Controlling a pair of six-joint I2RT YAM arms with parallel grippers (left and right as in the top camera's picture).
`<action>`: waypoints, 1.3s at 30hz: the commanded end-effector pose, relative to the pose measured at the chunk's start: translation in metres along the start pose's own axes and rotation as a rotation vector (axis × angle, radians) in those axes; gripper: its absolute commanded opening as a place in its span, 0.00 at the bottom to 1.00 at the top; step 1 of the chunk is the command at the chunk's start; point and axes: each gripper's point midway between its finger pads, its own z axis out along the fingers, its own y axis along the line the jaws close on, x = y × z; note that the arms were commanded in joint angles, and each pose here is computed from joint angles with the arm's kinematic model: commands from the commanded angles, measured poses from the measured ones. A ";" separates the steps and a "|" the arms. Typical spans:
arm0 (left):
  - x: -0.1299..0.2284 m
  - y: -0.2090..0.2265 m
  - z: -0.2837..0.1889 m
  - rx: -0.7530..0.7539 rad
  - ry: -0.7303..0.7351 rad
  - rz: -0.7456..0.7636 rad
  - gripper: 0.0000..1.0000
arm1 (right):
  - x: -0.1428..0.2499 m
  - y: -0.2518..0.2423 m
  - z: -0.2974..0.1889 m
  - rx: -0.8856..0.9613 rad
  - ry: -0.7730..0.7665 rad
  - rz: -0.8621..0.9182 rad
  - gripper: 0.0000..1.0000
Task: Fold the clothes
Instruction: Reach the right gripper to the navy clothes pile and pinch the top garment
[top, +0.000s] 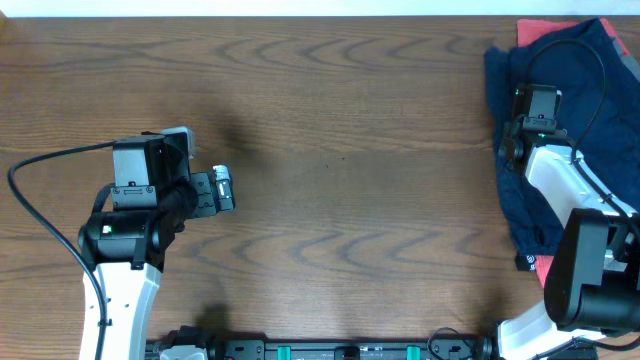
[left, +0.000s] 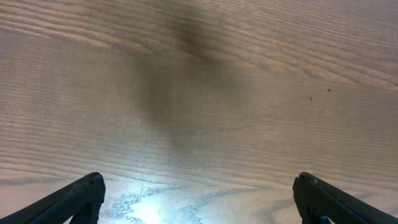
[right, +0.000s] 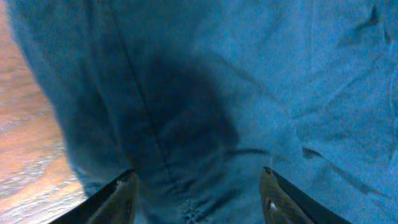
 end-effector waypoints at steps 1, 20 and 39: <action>-0.005 -0.001 -0.004 0.007 -0.012 -0.008 0.98 | 0.004 -0.012 0.007 0.049 0.018 0.035 0.52; -0.006 -0.002 -0.004 0.007 -0.015 -0.008 0.98 | 0.008 0.021 0.006 -0.131 0.041 0.034 0.50; -0.006 -0.001 -0.004 0.007 -0.015 -0.008 0.98 | 0.013 0.016 0.019 -0.063 0.050 0.063 0.34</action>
